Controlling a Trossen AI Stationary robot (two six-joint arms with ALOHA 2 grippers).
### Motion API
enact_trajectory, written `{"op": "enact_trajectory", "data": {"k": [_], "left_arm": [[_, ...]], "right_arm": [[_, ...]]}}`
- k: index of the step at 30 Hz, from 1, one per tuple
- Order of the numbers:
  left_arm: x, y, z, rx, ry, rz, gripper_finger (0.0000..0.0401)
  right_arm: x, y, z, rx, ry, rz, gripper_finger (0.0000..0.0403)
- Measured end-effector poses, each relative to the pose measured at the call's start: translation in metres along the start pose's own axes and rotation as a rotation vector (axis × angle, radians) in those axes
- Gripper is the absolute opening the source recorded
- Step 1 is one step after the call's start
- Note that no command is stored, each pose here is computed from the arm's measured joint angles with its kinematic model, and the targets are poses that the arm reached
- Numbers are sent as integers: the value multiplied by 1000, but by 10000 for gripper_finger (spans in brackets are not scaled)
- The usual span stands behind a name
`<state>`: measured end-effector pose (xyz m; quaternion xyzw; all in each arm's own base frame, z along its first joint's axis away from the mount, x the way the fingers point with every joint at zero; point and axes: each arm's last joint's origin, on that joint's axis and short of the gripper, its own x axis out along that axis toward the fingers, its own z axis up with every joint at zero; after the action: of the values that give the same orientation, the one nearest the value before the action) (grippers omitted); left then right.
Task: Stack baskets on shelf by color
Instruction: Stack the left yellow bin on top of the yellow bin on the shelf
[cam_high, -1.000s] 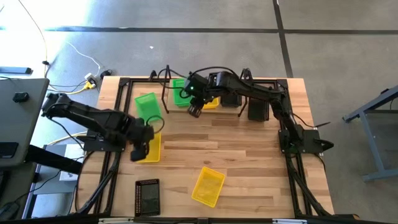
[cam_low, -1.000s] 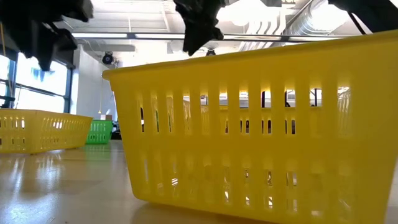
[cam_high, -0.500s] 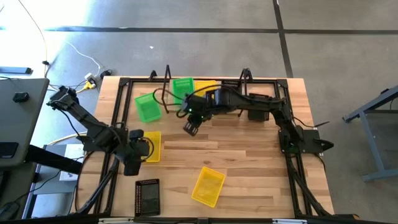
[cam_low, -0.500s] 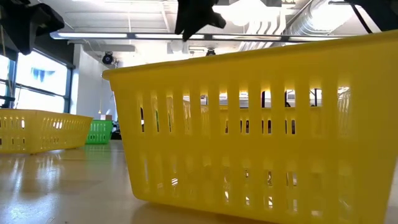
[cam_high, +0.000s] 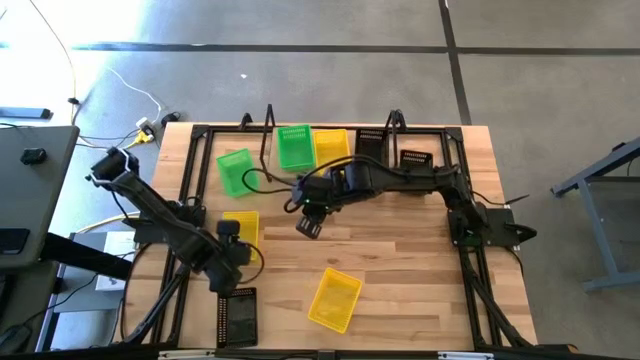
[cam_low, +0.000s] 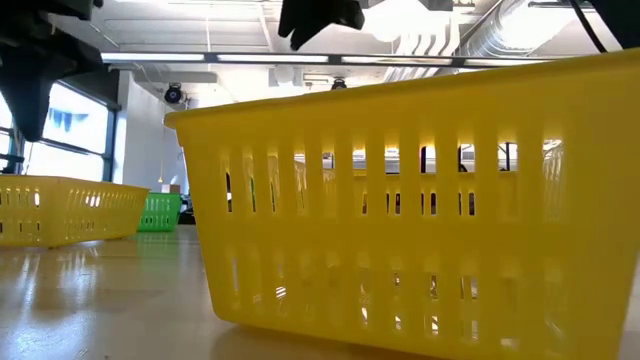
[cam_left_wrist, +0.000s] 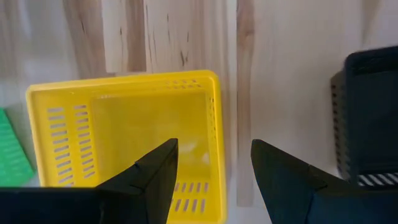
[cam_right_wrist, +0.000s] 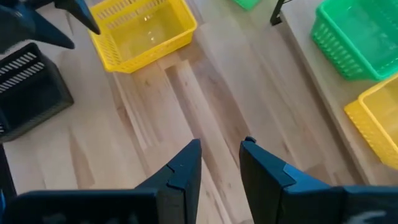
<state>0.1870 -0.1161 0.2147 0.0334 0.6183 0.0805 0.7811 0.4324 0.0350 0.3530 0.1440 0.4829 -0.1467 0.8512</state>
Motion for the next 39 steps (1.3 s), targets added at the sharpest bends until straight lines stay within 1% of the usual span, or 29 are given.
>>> {"op": "enact_trajectory", "data": {"k": [6, 13, 16, 24, 31, 39], "left_arm": [[15, -7, 3, 16, 52, 30, 195], [27, -12, 4, 30, 99, 60, 195], [33, -13, 6, 28, 123, 75, 186], [43, -10, 11, 40, 153, 87, 133], [45, -9, 17, 36, 140, 36, 79], [45, -10, 18, 43, 126, 27, 10]], "right_arm": [[-1, 3, -5, 4, 25, -11, 94], [-1, 4, -6, 25, 22, -29, 94], [-1, 3, -6, 25, 19, -35, 94], [-1, 4, -6, 25, 19, -34, 94], [-1, 3, -6, 45, 23, -36, 94], [-1, 3, -6, 77, 23, -36, 94]]}}
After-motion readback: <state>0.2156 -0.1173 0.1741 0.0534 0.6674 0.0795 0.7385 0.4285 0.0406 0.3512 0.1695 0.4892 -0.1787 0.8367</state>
